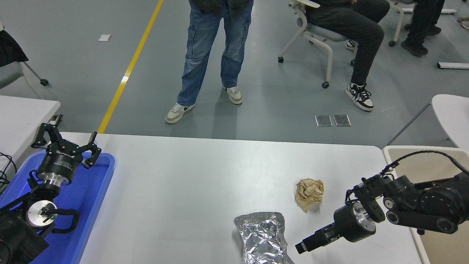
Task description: Clean the table surface
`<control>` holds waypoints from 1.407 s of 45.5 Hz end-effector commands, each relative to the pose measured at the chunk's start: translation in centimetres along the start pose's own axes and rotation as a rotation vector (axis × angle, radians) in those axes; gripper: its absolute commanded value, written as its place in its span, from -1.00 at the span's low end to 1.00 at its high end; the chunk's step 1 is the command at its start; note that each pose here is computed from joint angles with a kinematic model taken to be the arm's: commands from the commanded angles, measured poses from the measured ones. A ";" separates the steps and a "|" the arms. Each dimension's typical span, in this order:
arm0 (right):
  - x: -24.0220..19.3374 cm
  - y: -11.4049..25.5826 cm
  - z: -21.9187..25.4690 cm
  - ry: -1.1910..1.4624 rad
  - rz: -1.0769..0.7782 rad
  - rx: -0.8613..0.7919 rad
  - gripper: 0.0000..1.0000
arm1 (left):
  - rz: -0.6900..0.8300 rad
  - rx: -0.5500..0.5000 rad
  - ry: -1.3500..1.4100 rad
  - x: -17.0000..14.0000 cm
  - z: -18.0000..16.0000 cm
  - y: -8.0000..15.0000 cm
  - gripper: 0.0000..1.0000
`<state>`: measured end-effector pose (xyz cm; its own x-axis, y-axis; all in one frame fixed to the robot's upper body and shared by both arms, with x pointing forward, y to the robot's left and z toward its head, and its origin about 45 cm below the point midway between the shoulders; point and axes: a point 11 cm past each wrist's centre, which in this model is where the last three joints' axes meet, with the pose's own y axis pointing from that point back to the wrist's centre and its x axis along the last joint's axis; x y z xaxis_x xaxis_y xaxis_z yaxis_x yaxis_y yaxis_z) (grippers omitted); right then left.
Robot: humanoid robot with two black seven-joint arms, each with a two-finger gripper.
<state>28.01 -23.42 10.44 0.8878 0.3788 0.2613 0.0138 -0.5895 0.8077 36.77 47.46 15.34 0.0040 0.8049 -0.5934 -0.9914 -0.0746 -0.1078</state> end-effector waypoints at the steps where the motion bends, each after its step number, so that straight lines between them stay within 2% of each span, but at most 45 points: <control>1: 0.1 -1.7 -0.1 0.001 0.008 -0.020 0.96 | 0.000 0.000 0.000 0.0 0.0 0.0 1.00; 13: 1.9 -2.4 -1.9 -0.029 0.050 0.025 0.96 | 0.000 0.000 0.000 0.0 0.0 0.0 1.00; 44: 1.0 -4.9 -1.7 -0.030 0.026 0.025 0.94 | 0.000 0.000 0.000 0.0 0.0 0.0 1.00; 53: 0.8 -5.1 -0.9 -0.028 0.042 0.003 0.74 | 0.000 0.000 0.000 0.0 0.0 0.0 1.00; 58: 0.4 -5.3 -0.8 -0.035 0.039 0.003 0.72 | 0.000 0.000 0.000 0.0 0.0 0.0 1.00; 64: 0.3 -5.3 -0.6 -0.033 0.034 -0.004 0.61 | 0.000 0.000 0.000 0.0 0.0 0.0 1.00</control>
<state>28.00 -19.40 7.05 0.9017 0.3343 0.2740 -0.0152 -0.6089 0.7931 36.77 47.46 15.34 0.0039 0.8049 -0.5934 -0.9914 -0.0746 -0.1078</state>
